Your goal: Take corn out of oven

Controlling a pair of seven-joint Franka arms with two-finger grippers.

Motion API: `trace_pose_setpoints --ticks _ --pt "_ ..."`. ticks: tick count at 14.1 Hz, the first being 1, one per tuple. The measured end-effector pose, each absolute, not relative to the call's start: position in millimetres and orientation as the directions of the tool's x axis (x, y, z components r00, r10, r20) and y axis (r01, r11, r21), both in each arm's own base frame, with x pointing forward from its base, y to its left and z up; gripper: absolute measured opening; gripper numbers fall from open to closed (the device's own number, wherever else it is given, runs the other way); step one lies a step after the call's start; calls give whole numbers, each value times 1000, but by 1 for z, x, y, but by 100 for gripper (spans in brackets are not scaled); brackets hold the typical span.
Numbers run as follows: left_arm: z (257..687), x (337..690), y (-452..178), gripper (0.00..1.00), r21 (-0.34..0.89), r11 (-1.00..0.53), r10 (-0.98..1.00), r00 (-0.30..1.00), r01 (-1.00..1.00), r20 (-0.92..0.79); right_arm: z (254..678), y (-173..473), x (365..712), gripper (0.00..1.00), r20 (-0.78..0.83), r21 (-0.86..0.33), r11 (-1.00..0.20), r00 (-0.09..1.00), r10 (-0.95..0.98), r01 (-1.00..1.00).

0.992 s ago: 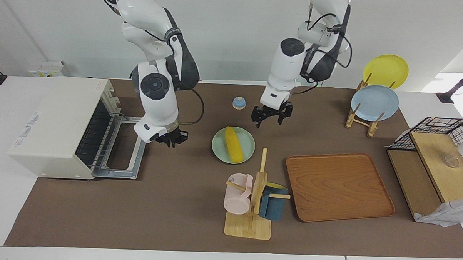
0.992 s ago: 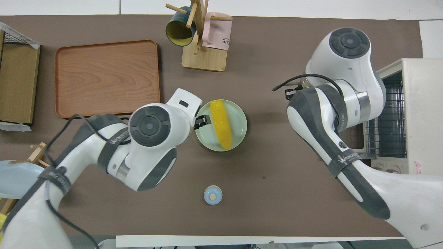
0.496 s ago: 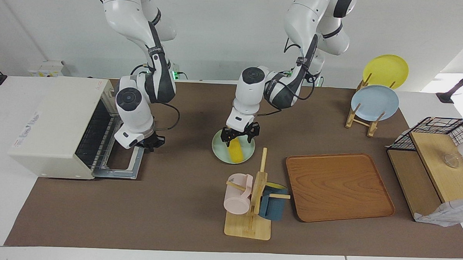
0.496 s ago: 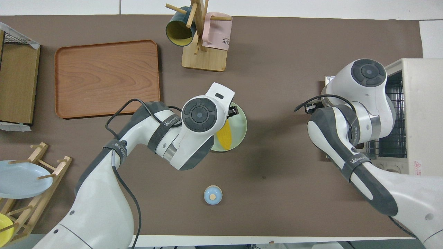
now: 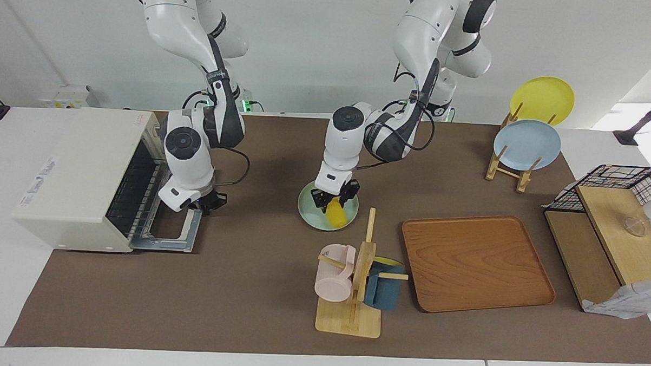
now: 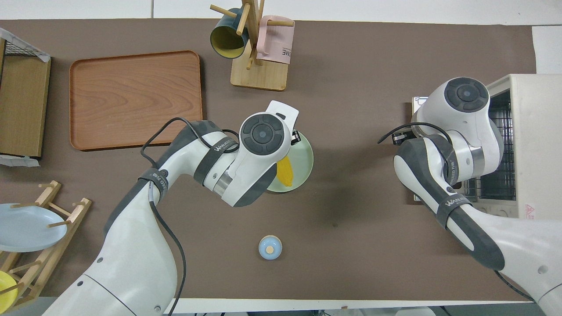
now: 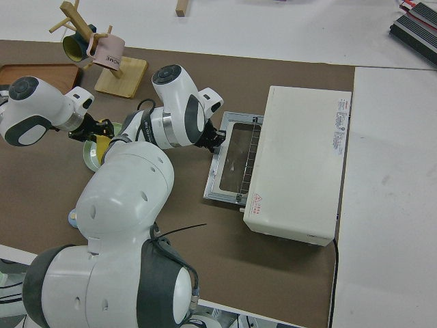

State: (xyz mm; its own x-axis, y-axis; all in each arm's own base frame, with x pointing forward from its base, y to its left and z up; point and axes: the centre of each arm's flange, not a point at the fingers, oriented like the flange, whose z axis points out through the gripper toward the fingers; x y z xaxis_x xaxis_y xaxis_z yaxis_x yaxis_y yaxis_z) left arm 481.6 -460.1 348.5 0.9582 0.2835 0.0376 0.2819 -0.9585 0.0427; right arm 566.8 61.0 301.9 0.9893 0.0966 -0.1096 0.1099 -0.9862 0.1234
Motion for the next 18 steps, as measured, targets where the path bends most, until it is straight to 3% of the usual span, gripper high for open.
trace_pose_setpoints --ticks 2,4,8,14,16,18 --pt "385 511 -417 55 -3 -947 321 946 322 28 302 63 567 3 -109 137 -982 987 114 129" --pt "403 552 -337 55 -36 -956 290 957 290 10 304 68 567 3 -118 166 -971 981 152 170" --pt "369 623 -166 55 -22 -981 194 981 195 28 354 65 578 3 -197 180 -951 957 215 251" --pt "321 685 -108 56 -18 -999 46 992 49 113 460 -20 569 4 -207 181 -953 957 204 242" --pt "323 691 -107 75 -27 -999 -38 992 -35 120 474 -42 564 6 -210 148 -962 958 197 230" --pt "339 692 -106 96 -29 -998 -53 991 -50 121 497 -48 559 23 -193 80 -979 967 169 187"
